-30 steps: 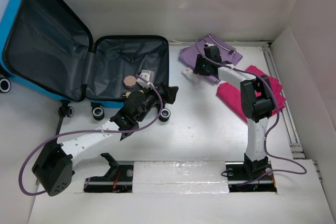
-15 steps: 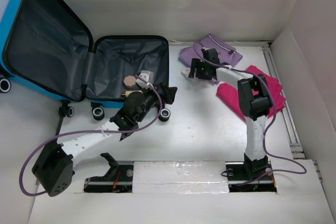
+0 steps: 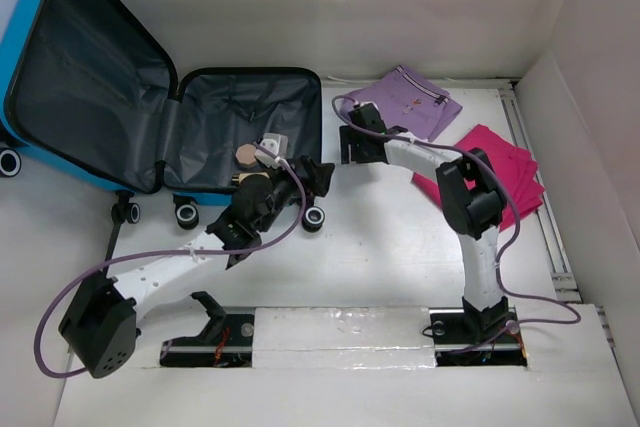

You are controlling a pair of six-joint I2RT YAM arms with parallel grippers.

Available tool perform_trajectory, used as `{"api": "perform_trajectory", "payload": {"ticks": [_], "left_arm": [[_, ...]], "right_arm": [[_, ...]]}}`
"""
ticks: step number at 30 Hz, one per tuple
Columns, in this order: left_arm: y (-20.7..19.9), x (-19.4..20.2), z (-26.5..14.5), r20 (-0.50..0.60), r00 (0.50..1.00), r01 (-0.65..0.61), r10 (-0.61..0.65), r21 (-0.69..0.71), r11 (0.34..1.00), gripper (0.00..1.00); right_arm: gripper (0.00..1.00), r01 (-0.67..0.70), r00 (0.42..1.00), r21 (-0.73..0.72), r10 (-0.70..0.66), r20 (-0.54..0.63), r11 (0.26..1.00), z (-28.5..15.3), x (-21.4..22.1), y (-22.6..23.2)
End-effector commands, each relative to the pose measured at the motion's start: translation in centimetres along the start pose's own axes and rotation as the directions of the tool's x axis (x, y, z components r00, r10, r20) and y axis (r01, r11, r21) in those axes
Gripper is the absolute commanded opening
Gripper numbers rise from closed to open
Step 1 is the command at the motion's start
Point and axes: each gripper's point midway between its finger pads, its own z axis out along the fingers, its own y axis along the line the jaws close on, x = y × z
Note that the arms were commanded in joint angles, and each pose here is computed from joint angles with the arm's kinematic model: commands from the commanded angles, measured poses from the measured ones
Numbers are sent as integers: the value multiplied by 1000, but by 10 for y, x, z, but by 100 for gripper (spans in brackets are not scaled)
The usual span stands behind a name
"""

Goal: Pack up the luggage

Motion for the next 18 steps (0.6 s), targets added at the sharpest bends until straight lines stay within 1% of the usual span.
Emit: {"api": "perform_trajectory", "payload": {"ticks": [1, 2, 3, 4, 5, 6, 8, 9, 12, 14, 18], "left_arm": [[-4, -23, -7, 79, 997, 14, -16, 18, 1000, 87], [0, -20, -8, 76, 997, 13, -13, 3, 1000, 87], [0, -20, -8, 76, 997, 13, -13, 3, 1000, 87], [4, -26, -9, 101, 995, 28, -26, -21, 999, 87], [7, -25, -10, 97, 995, 26, -22, -39, 999, 87], [7, -31, -12, 115, 993, 42, -37, -41, 998, 87], [11, -35, -17, 135, 990, 58, -49, -62, 996, 87], [15, -33, -19, 142, 989, 60, -50, -69, 996, 87], [18, -43, -23, 173, 983, 69, -55, -77, 995, 87], [18, -43, -25, 176, 983, 70, -56, -76, 995, 87], [19, -41, -25, 169, 984, 76, -62, -79, 994, 87]], "right_arm": [[73, -7, 1000, 123, 6, 2, 992, 5, 5, -18], [62, -18, 1000, 121, 17, 9, 992, 4, 5, -18], [57, -30, 999, 126, 27, 22, 992, 6, 5, -19], [57, -39, 999, 129, 38, 15, 991, 7, 9, -20], [57, -39, 999, 129, 38, 15, 991, 7, 9, -20], [57, -37, 999, 133, 36, 7, 990, 10, 13, -21], [62, -33, 999, 145, 33, 1, 989, 8, 12, -23], [69, -36, 999, 142, 35, 9, 989, 7, 8, -21], [82, -35, 999, 143, 35, 6, 989, 5, 1, -19], [82, -31, 999, 147, 32, -5, 989, 8, 3, -19], [83, -52, 999, 116, 51, 14, 992, 8, -4, -12]]}}
